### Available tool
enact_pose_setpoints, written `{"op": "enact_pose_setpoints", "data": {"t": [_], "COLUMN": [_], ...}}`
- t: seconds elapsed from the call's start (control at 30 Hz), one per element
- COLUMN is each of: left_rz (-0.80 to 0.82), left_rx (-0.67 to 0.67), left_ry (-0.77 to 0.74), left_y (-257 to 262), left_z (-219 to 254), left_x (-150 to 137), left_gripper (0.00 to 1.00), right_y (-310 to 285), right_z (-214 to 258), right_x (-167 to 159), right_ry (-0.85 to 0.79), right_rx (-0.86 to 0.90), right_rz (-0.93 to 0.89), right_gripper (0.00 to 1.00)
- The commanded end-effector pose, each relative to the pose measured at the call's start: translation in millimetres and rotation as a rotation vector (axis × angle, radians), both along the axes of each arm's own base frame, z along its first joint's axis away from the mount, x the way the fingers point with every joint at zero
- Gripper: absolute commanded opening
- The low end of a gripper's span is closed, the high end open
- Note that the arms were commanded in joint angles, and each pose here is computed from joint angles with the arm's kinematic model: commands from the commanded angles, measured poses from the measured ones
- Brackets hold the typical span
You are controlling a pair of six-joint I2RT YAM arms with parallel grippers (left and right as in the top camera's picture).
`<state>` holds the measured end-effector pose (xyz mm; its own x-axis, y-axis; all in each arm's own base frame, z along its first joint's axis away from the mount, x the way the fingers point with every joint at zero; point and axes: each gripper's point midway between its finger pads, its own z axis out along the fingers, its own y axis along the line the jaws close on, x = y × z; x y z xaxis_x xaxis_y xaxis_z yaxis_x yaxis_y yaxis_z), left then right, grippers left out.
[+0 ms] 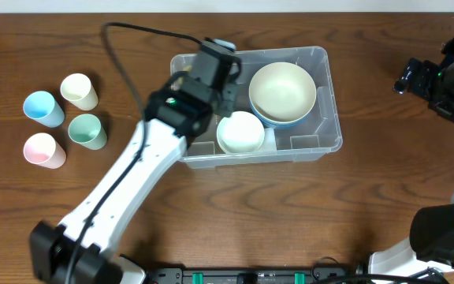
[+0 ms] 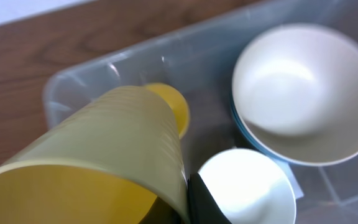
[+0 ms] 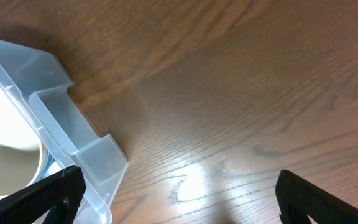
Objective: Pack container
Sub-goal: 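Lower the yellow cup into the first yellow cup and open the left gripper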
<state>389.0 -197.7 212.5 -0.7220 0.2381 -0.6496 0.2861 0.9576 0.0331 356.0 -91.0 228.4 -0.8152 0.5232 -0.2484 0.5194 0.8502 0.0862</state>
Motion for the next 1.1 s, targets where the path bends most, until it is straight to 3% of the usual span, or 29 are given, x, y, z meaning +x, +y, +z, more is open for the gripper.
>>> {"op": "enact_pose_setpoints", "data": {"t": [0.0,0.4,1.07], "left_rz": [-0.032,-0.041,-0.038], "left_rx": [0.037,0.144,0.143], "left_ry": [0.023,0.089,0.021], "left_y": [-8,-6,-10], "left_z": [-14,-61,-57], "left_x": [3,16,32], "left_gripper": [0.06,0.06,0.06], "right_y": [-1,-1,-1], "right_z": [6,6,6], "right_x": [1,1,1], "right_ry": [-0.018,-0.018,-0.018], "right_rx": [-0.001,-0.001,-0.001], "right_rz": [-0.012,-0.012,-0.012], "right_gripper": [0.99,0.99,0.99]}}
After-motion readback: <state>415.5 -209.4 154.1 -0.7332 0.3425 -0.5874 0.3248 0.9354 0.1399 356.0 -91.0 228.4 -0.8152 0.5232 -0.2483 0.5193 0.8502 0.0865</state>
